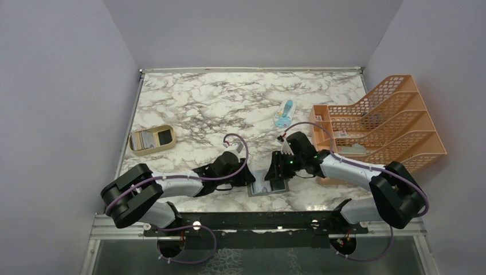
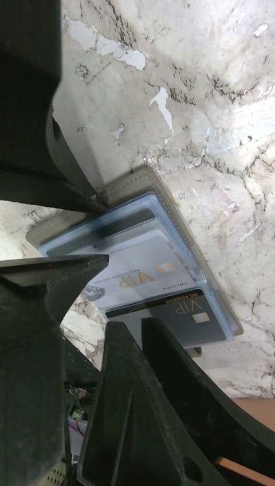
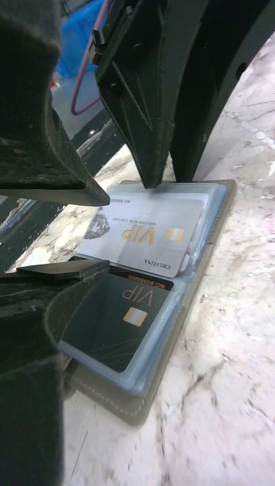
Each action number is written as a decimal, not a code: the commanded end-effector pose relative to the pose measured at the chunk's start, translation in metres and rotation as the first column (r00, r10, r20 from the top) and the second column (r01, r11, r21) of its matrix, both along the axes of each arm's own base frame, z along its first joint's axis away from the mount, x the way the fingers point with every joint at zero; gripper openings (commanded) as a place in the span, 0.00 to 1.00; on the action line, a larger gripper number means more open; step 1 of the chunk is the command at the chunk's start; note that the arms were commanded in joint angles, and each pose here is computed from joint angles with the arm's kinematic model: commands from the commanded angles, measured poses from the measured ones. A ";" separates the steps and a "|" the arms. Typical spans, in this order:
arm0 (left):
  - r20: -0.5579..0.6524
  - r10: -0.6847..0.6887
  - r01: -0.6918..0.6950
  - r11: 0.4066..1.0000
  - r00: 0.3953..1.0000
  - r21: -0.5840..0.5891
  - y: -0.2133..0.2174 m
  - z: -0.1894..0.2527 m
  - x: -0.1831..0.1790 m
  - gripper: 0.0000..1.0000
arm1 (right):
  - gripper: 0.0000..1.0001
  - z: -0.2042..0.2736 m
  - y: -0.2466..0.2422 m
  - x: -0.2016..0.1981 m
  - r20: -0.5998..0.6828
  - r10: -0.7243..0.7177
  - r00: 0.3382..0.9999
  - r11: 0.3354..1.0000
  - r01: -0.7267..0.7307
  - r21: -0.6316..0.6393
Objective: Put the credit cards into the card holder
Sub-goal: Insert the credit card into the card holder, then turn over the card slot in the card holder.
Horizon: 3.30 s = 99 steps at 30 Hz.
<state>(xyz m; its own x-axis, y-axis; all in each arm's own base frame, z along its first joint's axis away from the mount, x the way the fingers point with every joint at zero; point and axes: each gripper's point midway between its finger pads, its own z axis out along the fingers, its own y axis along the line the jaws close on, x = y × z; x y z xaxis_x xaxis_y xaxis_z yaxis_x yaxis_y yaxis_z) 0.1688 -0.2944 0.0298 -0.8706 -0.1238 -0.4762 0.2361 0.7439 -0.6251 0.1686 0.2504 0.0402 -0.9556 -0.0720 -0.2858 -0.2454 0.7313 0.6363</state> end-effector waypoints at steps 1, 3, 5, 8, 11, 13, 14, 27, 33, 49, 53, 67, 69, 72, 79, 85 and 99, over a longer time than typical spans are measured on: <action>0.052 -0.040 0.042 0.998 0.998 -0.046 -0.009 0.021 0.000 0.37 | 0.41 0.008 -0.015 0.018 0.090 -0.040 0.995 0.992 0.050 -0.118; 0.052 -0.041 0.044 0.998 0.998 -0.050 -0.009 0.022 -0.001 0.38 | 0.43 0.007 -0.023 0.023 0.100 -0.053 0.994 0.983 0.070 -0.169; 0.056 -0.043 0.046 0.998 0.998 -0.051 -0.008 0.023 -0.001 0.39 | 0.45 0.007 -0.029 0.027 0.112 -0.061 0.992 0.973 0.084 -0.214; 0.062 -0.041 0.044 0.998 0.997 -0.042 -0.008 0.022 0.001 0.40 | 0.49 0.005 -0.039 0.032 0.131 -0.086 0.988 0.954 0.119 -0.276; 0.053 -0.033 0.034 0.999 0.998 -0.020 -0.004 0.015 0.001 0.39 | 0.52 0.004 -0.049 0.036 0.141 -0.112 0.984 0.934 0.153 -0.322; 0.046 -0.033 0.033 0.999 0.998 -0.013 -0.004 0.012 0.000 0.37 | 0.52 0.004 -0.050 0.035 0.142 -0.117 0.983 0.933 0.157 -0.324; 0.042 -0.034 0.035 0.999 0.999 -0.009 -0.004 0.010 0.000 0.36 | 0.52 0.005 -0.049 0.034 0.138 -0.117 0.983 0.935 0.156 -0.318; 0.030 -0.031 0.030 0.999 0.999 0.015 -0.001 0.001 0.000 0.33 | 0.52 -0.006 -0.035 0.019 0.070 -0.096 0.993 0.966 0.109 -0.232; 0.017 -0.033 0.033 0.999 0.999 0.022 -0.002 -0.003 -0.001 0.31 | 0.51 0.003 -0.020 0.016 0.061 -0.075 0.995 0.986 0.083 -0.143; -0.010 -0.024 0.024 0.999 1.000 0.022 -0.001 -0.007 -0.004 0.29 | 0.50 0.036 -0.010 0.021 0.101 -0.062 0.993 0.995 0.070 -0.073; -0.013 -0.021 0.021 1.000 1.000 0.019 0.000 -0.007 -0.005 0.29 | 0.50 0.043 -0.004 0.018 0.101 -0.047 0.994 0.998 0.050 -0.027; -0.011 -0.020 0.021 1.000 1.000 0.014 0.001 -0.006 -0.006 0.29 | 0.37 0.048 0.010 0.009 0.094 -0.025 0.995 0.995 0.016 0.101; -0.010 -0.018 0.019 1.000 1.000 0.013 0.001 -0.005 -0.006 0.29 | 0.33 0.048 0.011 0.008 0.089 -0.027 0.996 0.993 0.017 0.116; -0.012 -0.023 0.023 1.000 1.000 0.014 0.001 -0.006 -0.007 0.29 | 0.25 0.042 0.011 0.007 0.078 -0.028 0.997 0.993 0.019 0.115; -0.010 -0.024 0.024 1.000 1.000 0.015 0.001 -0.006 -0.006 0.29 | 0.14 0.040 0.017 0.003 0.065 -0.007 0.998 0.987 -0.003 0.160; -0.009 -0.023 0.024 1.000 1.000 0.015 0.001 -0.005 -0.006 0.29 | 0.23 0.038 0.019 0.002 0.064 0.003 0.998 0.985 -0.014 0.172; 0.012 -0.011 0.011 0.999 1.000 -0.035 -0.002 0.014 -0.004 0.29 | 0.22 0.025 0.003 0.010 0.075 -0.045 0.996 0.998 0.042 0.039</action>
<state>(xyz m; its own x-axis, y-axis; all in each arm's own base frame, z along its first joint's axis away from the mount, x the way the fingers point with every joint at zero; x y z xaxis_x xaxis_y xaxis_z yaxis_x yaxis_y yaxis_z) 0.1683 -0.2935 0.0290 -0.8701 -0.1171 -0.4787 0.2406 0.7469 -0.6199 0.1719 0.2565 0.0626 -0.9428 -0.0206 -0.3327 -0.2555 0.6859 0.6814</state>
